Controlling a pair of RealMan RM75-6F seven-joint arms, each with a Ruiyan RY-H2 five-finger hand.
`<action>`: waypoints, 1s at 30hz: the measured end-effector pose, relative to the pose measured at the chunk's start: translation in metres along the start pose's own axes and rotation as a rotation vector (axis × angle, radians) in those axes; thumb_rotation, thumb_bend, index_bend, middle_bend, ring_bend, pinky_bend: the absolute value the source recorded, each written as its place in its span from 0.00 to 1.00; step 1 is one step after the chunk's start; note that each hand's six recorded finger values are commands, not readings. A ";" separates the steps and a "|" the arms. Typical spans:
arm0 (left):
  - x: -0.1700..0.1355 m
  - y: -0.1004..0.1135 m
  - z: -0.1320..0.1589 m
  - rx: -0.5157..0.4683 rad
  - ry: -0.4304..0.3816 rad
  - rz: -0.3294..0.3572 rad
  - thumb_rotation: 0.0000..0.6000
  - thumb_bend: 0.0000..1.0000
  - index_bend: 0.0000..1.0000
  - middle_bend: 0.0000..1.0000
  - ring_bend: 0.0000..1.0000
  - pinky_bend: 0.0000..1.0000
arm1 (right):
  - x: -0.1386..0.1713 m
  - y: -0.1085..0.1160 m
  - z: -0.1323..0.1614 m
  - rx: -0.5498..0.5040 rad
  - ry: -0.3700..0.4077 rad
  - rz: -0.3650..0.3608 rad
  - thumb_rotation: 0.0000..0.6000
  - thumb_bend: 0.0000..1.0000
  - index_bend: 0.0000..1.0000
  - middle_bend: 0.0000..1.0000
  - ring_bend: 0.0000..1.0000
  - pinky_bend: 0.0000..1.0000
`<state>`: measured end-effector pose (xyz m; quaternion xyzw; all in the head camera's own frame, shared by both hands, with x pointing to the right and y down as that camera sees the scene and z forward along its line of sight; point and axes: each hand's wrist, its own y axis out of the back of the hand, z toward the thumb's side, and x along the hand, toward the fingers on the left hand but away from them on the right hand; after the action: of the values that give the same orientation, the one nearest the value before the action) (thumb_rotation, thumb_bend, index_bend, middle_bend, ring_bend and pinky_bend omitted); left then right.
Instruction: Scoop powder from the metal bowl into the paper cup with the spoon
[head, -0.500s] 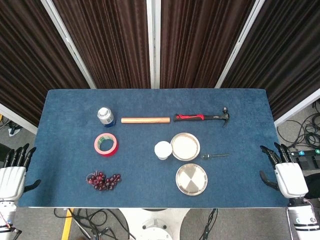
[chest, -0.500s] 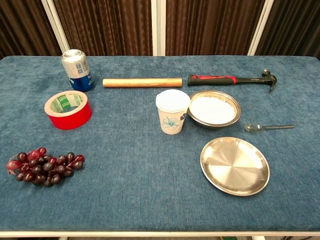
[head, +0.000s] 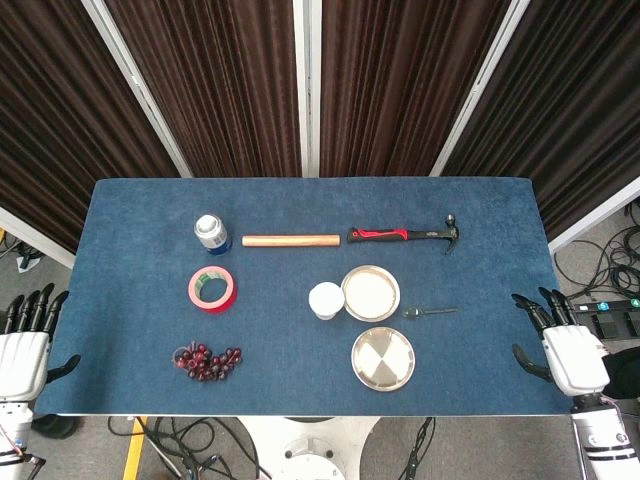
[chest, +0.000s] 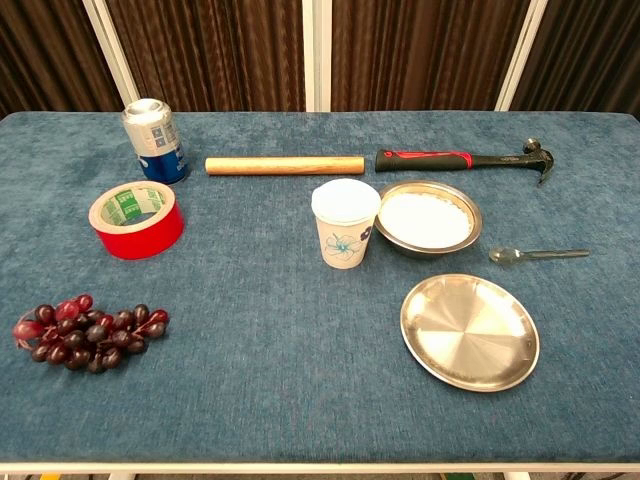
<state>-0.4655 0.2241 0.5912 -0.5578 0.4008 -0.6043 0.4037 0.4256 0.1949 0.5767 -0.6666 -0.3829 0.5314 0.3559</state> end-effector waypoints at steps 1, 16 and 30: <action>0.000 0.000 0.000 0.000 0.000 0.001 1.00 0.10 0.14 0.10 0.05 0.04 | -0.003 -0.001 0.003 0.001 0.012 0.014 1.00 0.26 0.14 0.24 0.00 0.00; 0.000 -0.001 0.000 -0.005 0.001 -0.007 1.00 0.10 0.14 0.10 0.05 0.04 | -0.094 -0.074 0.056 0.139 0.166 0.268 1.00 0.19 0.31 0.34 0.03 0.00; -0.003 -0.004 -0.003 -0.011 0.017 -0.025 1.00 0.10 0.14 0.10 0.05 0.04 | -0.134 -0.120 0.055 0.259 0.111 0.258 1.00 0.22 0.43 0.45 0.10 0.00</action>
<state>-0.4688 0.2283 0.5942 -0.5599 0.4006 -0.6119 0.3894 0.3368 0.1337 0.7312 -0.6871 -0.2025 0.5799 0.3880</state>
